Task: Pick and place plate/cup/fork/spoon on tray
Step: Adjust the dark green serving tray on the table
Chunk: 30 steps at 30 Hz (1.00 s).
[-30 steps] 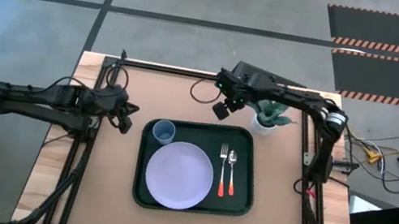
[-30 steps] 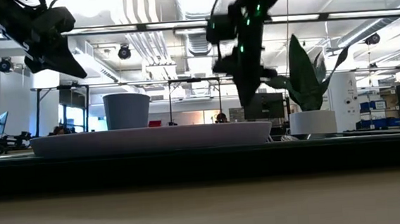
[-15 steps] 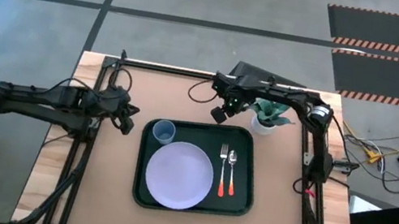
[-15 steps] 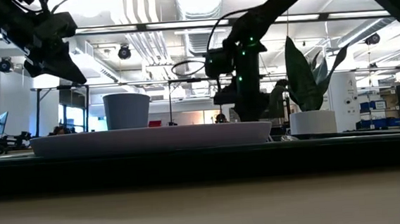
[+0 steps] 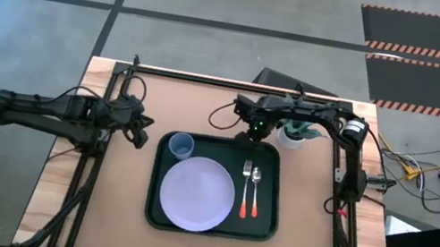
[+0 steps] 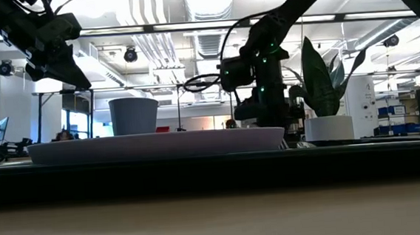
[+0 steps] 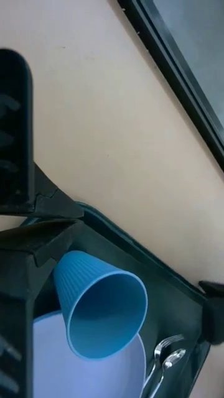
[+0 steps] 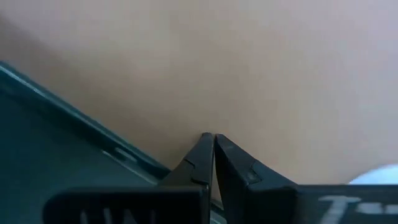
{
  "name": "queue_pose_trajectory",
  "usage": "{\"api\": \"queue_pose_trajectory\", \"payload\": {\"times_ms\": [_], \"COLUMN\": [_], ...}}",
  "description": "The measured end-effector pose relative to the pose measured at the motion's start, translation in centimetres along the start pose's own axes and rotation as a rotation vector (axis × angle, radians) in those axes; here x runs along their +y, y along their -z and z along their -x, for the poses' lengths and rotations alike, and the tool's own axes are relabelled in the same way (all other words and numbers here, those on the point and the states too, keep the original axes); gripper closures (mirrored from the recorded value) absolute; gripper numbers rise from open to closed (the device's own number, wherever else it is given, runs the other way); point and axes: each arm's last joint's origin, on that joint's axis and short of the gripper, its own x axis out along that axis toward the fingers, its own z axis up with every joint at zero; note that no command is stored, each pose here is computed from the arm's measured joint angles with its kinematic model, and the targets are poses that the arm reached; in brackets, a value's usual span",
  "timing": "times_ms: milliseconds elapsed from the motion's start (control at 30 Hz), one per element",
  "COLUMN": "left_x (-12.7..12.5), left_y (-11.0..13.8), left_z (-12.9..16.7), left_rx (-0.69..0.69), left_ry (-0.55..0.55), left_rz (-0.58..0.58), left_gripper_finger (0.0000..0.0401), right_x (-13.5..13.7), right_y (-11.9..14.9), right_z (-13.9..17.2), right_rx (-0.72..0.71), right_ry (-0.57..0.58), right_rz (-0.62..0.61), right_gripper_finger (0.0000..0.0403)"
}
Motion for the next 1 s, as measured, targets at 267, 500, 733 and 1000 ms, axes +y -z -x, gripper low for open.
{"api": "queue_pose_trajectory", "payload": {"times_ms": [267,500,733,1000], "left_x": [0.0,-0.1,-0.1,-0.1], "left_y": [0.0,0.0,0.0,-0.2], "left_z": [-0.1,-0.2,-0.2,0.0], "left_rx": [0.004,0.006,0.004,-0.006], "left_ry": [-0.009,-0.01,-0.008,-0.003], "left_rz": [-0.004,-0.005,-0.005,-0.008], "left_gripper_finger": [0.0401,0.0401,0.0401,0.0401], "right_x": [1.2,1.4,1.7,4.1], "right_y": [1.1,1.2,0.8,0.2], "right_z": [1.5,1.2,1.7,9.7], "right_rx": [-0.033,-0.051,-0.097,-0.39], "right_ry": [-0.026,-0.016,0.001,0.0], "right_rz": [0.007,0.002,0.018,0.136], "right_gripper_finger": [0.0394,0.0394,0.0394,0.0394]}}
